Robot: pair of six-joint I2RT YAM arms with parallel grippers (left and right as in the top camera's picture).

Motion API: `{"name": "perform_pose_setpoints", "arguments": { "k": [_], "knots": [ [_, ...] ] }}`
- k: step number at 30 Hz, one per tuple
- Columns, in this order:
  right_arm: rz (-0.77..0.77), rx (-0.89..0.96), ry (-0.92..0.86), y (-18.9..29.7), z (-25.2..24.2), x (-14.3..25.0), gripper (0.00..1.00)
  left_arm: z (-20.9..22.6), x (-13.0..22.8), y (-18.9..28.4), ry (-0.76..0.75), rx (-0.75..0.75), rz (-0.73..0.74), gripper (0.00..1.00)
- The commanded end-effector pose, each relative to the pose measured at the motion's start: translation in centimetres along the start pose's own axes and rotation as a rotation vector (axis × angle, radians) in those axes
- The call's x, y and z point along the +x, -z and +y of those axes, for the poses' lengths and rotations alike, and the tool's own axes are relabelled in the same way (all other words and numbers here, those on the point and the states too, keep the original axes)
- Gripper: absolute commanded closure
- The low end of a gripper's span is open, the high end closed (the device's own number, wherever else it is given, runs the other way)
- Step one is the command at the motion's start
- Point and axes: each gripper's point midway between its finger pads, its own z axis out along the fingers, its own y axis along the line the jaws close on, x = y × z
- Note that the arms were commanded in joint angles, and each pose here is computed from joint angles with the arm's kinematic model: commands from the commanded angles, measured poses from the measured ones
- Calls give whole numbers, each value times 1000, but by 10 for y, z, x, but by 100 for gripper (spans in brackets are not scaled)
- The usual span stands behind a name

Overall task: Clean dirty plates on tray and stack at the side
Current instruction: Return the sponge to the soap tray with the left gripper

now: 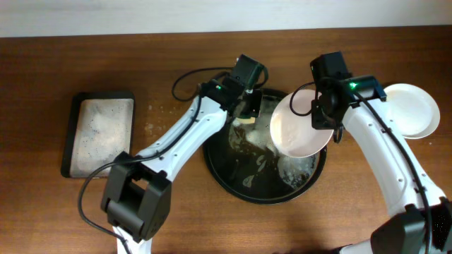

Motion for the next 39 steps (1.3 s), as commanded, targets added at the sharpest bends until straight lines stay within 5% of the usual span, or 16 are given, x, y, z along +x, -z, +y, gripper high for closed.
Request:
{"name": "perform_pose_setpoints", "arguments": {
  "k": [1, 7, 18, 25, 28, 32, 38, 39],
  "knots": [
    [-135, 207, 120, 37, -11, -15, 96, 2, -9, 10, 42, 95, 5, 99],
    [-354, 535, 331, 97, 10, -23, 96, 38, -12, 11, 109, 69, 28, 98],
    [-387, 588, 388, 110, 16, -20, 95, 70, -9, 36, 141, 27, 47, 100],
    [-389, 584, 386, 110, 17, -20, 95, 225, 32, 137, 244, -303, 141, 100],
    [-389, 584, 386, 110, 17, -20, 95, 299, 74, 142, 293, -363, 226, 99],
    [-389, 583, 385, 110, 17, -20, 95, 345, 123, 109, 277, -394, 278, 98],
    [-389, 583, 385, 110, 17, -20, 95, 380, 164, 72, 287, -510, 317, 86],
    [-389, 583, 385, 110, 17, -20, 95, 382, 165, 74, 285, -527, 324, 48]
  ]
}}
